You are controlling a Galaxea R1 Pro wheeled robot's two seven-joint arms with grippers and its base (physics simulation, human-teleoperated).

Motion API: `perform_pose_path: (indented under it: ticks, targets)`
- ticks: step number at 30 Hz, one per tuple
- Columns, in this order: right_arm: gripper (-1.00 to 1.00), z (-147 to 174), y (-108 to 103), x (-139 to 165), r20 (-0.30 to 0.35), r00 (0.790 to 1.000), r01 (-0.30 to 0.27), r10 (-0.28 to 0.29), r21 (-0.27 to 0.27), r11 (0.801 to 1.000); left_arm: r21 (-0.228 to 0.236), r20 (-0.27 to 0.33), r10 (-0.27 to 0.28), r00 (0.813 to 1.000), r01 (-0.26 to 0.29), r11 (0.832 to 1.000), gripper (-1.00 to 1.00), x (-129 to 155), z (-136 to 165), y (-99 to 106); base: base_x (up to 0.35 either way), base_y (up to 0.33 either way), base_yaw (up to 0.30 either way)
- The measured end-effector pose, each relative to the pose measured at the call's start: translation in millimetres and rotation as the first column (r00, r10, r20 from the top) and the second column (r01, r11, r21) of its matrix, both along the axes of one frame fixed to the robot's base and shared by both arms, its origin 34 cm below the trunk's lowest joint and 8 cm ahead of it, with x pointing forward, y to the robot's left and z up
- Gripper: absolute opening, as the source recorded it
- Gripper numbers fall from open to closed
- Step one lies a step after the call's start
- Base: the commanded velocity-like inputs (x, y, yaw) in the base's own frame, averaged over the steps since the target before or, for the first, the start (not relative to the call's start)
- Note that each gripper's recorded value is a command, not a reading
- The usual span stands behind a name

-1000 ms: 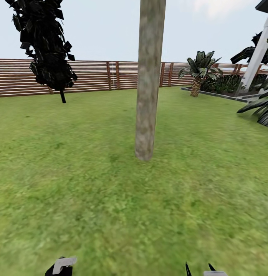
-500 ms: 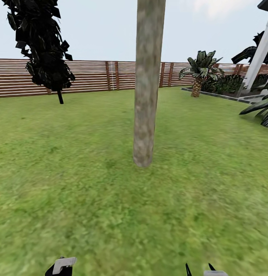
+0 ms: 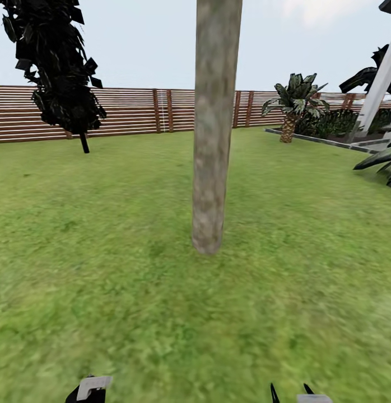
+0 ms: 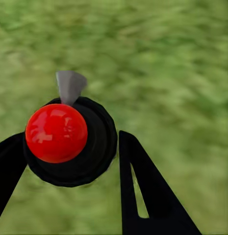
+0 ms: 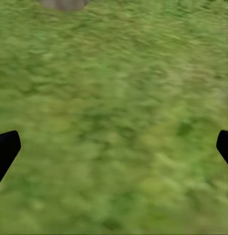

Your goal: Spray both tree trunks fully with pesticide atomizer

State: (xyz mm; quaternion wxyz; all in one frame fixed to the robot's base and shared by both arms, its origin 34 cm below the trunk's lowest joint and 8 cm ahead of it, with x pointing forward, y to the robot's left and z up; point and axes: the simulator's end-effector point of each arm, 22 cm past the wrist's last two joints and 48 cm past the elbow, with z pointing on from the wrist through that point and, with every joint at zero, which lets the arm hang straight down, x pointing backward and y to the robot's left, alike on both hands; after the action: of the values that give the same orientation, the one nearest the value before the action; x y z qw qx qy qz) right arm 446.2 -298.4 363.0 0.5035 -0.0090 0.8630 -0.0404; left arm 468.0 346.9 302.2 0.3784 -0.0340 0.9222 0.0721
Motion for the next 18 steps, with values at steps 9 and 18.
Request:
perform_pose_path:
  ticks: [9, 18]
  targets:
    - [1.00, 0.5, 1.2, 0.5, 0.002, 1.000, 0.000, 0.000, 0.002, 1.000, 0.000, 0.001, -0.001, 1.000, 0.001, 1.000, -1.00, 0.5, 0.3, -0.1, 0.342, -0.001, -0.097]
    - [1.00, -0.2, -1.2, -0.5, 0.000, 1.000, 0.006, -0.006, -0.001, 1.000, 0.001, 0.000, -0.003, 1.000, 0.003, 1.000, -1.00, 0.3, 0.2, -0.2, 0.319, -0.075, -0.011]
